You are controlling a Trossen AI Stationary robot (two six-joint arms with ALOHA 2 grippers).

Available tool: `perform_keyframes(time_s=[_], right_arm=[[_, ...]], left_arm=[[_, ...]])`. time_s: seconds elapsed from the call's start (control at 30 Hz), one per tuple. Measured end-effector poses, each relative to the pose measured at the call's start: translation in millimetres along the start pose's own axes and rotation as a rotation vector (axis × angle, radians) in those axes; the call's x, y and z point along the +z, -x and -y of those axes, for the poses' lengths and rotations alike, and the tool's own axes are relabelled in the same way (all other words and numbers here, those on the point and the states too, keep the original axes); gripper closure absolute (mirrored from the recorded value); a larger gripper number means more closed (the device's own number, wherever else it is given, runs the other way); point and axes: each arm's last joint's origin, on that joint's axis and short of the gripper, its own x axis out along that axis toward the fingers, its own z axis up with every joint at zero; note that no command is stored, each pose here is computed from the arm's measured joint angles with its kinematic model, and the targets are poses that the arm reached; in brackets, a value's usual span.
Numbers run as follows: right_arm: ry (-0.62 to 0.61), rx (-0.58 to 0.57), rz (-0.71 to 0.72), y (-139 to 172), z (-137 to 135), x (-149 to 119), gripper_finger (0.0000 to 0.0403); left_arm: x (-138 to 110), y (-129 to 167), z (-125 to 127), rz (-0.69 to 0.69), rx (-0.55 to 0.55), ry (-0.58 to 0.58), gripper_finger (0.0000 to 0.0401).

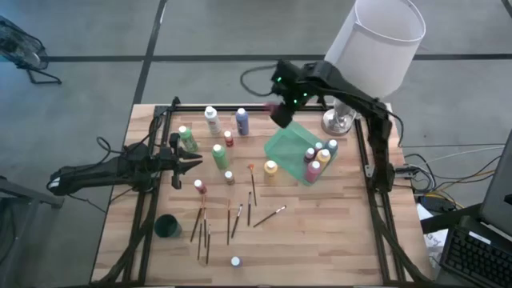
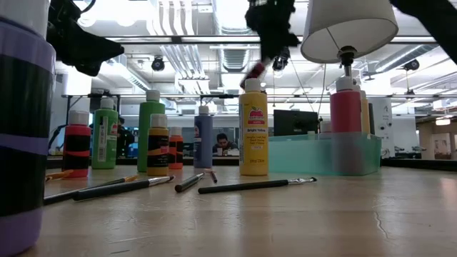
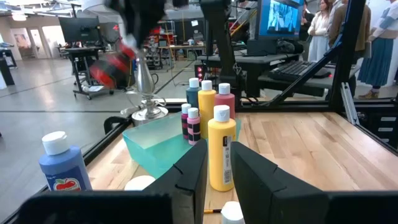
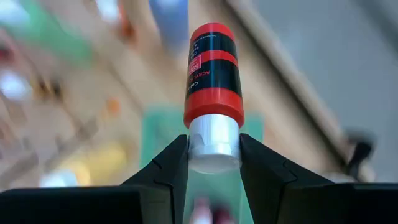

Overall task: Pick & Place Paint Supplies
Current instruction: Put the small red paint bottle into the green bin

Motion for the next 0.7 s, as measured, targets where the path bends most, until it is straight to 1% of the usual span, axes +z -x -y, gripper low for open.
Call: perform_keyframes(time_s=[0.03, 0.07, 0.13, 0.17, 0.23, 0.33, 0.4, 0.5, 0.57, 0.7], right_arm=[[0.001, 0.008, -0.043, -10, -1, 1, 0.0293], [0.007, 0.037, -0.053, -17, -4, 3, 0.0293], [0.013, 0.12, -0.091, -24, -10, 3, 0.0293], [0.02, 0.143, -0.111, -27, -14, 2, 0.0293], [0.04, 0.143, -0.115, -31, -21, 2, 0.0293], [0.031, 0.144, -0.178, -40, -26, -5, 0.0293], [0.034, 0.135, -0.176, -41, -29, -8, 0.0293], [-0.009, 0.12, -0.221, -38, -30, -21, 0.0293], [-0.022, 0.112, -0.239, -40, -32, -28, 0.0293], [-0.084, 0.077, -0.325, -47, -32, -51, 0.0293]], left_arm=[[0, 0, 0, 0.0, 0.0, 0.0, 0.0325], [0, 0, 0, 0.0, 0.0, 0.0, 0.0325], [0, 0, 0, 0.0, 0.0, 0.0, 0.0325], [0, 0, 0, 0.0, 0.0, 0.0, 0.0325], [0, 0, 0, 0.0, 0.0, 0.0, 0.0325], [0, 0, 0, -0.002, 0.0, 0.0, 0.0325], [0, 0, 0, -0.004, 0.0, 0.0, 0.0325], [0, 0, 0, -0.003, 0.0, 0.0, 0.0325], [0, 0, 0, -0.004, -0.001, 0.0, 0.0325], [0, 0, 0, -0.003, 0.0, 0.0, 0.0325]])
